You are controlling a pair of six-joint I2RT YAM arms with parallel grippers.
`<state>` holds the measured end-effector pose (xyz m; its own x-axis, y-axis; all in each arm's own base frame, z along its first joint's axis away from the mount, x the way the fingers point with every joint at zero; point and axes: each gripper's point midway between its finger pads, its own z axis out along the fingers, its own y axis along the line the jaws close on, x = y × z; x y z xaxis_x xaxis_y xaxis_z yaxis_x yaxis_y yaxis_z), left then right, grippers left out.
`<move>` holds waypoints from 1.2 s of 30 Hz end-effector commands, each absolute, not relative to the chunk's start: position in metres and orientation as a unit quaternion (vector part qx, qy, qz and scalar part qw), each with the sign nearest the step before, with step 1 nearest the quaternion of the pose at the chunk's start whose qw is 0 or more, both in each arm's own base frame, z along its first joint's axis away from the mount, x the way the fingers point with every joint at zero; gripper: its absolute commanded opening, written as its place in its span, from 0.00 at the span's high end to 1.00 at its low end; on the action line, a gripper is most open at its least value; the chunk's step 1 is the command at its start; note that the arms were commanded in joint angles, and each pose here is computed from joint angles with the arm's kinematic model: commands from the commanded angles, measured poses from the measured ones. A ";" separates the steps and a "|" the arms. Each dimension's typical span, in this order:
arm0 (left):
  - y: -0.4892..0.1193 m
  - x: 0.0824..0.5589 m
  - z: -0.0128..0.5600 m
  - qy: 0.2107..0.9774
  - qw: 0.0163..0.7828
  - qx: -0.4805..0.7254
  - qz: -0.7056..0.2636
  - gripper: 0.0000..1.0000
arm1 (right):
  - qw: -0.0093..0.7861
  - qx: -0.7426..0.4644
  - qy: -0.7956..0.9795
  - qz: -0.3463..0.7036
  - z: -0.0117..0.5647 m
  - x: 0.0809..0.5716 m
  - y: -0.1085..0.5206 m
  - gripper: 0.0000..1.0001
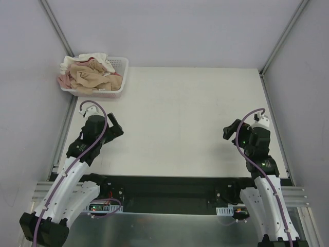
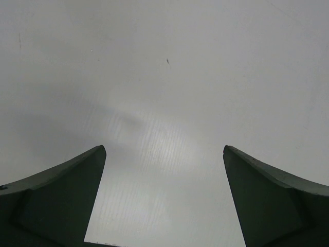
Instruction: Fold and stack the t-shirts
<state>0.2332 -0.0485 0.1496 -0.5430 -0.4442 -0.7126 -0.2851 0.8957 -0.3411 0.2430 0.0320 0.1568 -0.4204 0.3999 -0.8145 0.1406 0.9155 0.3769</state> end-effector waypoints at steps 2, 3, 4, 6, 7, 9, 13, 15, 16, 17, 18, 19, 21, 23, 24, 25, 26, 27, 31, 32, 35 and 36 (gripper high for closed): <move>-0.035 0.245 0.160 0.863 0.443 -0.238 -0.054 0.01 | 0.541 0.176 0.814 0.120 0.167 0.247 0.025 0.03; -0.033 0.246 0.159 0.860 0.441 -0.251 -0.049 0.01 | 0.542 0.174 0.814 0.120 0.167 0.246 0.025 0.03; -0.030 0.247 0.158 0.858 0.442 -0.260 -0.042 0.01 | 0.542 0.173 0.814 0.119 0.167 0.247 0.025 0.03; -0.023 0.248 0.157 0.853 0.446 -0.270 -0.025 0.01 | 0.541 0.173 0.814 0.119 0.165 0.247 0.025 0.03; -0.021 0.249 0.158 0.853 0.447 -0.270 -0.018 0.01 | 0.540 0.174 0.815 0.118 0.164 0.247 0.025 0.03; -0.009 0.252 0.164 0.841 0.460 -0.285 0.010 0.01 | 0.541 0.174 0.814 0.117 0.164 0.248 0.024 0.03; 0.017 0.266 0.179 0.813 0.466 -0.346 0.033 0.01 | 0.529 0.162 0.823 0.131 0.160 0.250 0.032 0.03; 0.030 0.282 0.189 0.808 0.460 -0.366 0.037 0.01 | 0.523 0.161 0.826 0.133 0.159 0.252 0.033 0.03; 0.042 0.291 0.194 0.801 0.458 -0.384 0.034 0.01 | 0.511 0.151 0.833 0.146 0.158 0.251 0.040 0.03; 0.047 0.308 0.201 0.800 0.456 -0.389 0.039 0.01 | 0.505 0.149 0.837 0.149 0.156 0.250 0.042 0.03; 0.053 0.318 0.205 0.802 0.456 -0.385 0.043 0.01 | 0.501 0.145 0.840 0.153 0.154 0.250 0.044 0.03; 0.058 0.329 0.210 0.801 0.456 -0.386 0.045 0.01 | 0.500 0.143 0.839 0.157 0.154 0.251 0.046 0.03; 0.060 0.365 0.220 0.814 0.453 -0.360 0.051 0.01 | 0.503 0.140 0.837 0.164 0.154 0.252 0.048 0.03; 0.065 0.398 0.226 0.821 0.451 -0.345 0.065 0.01 | 0.501 0.137 0.839 0.164 0.154 0.251 0.048 0.03; 0.066 0.407 0.226 0.823 0.450 -0.339 0.071 0.01 | 0.501 0.136 0.839 0.163 0.155 0.250 0.048 0.03; 0.069 0.415 0.226 0.823 0.450 -0.340 0.074 0.01 | 0.502 0.135 0.838 0.162 0.155 0.250 0.048 0.03; 0.072 0.432 0.225 0.825 0.446 -0.340 0.069 0.01 | 0.505 0.135 0.837 0.162 0.156 0.251 0.048 0.03; 0.074 0.441 0.224 0.828 0.445 -0.335 0.066 0.01 | 0.505 0.137 0.837 0.161 0.155 0.251 0.047 0.03; 0.080 0.477 0.210 0.840 0.432 -0.322 0.067 0.01 | 0.500 0.134 0.841 0.160 0.154 0.251 0.048 0.03; 0.080 0.488 0.203 0.843 0.427 -0.319 0.067 0.01 | 0.500 0.135 0.841 0.159 0.154 0.251 0.047 0.03; 0.085 0.505 0.200 0.844 0.428 -0.315 0.075 0.01 | 0.500 0.130 0.840 0.164 0.153 0.252 0.050 0.03; 0.085 0.509 0.200 0.844 0.430 -0.312 0.074 0.01 | 0.499 0.129 0.841 0.164 0.152 0.252 0.050 0.03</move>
<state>0.4904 0.0817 0.1841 -0.4385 -0.4996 -0.7471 -0.6243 0.7673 -0.1467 0.2436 0.0469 0.1378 -0.5062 0.3918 -0.7683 0.0989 0.9113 0.3996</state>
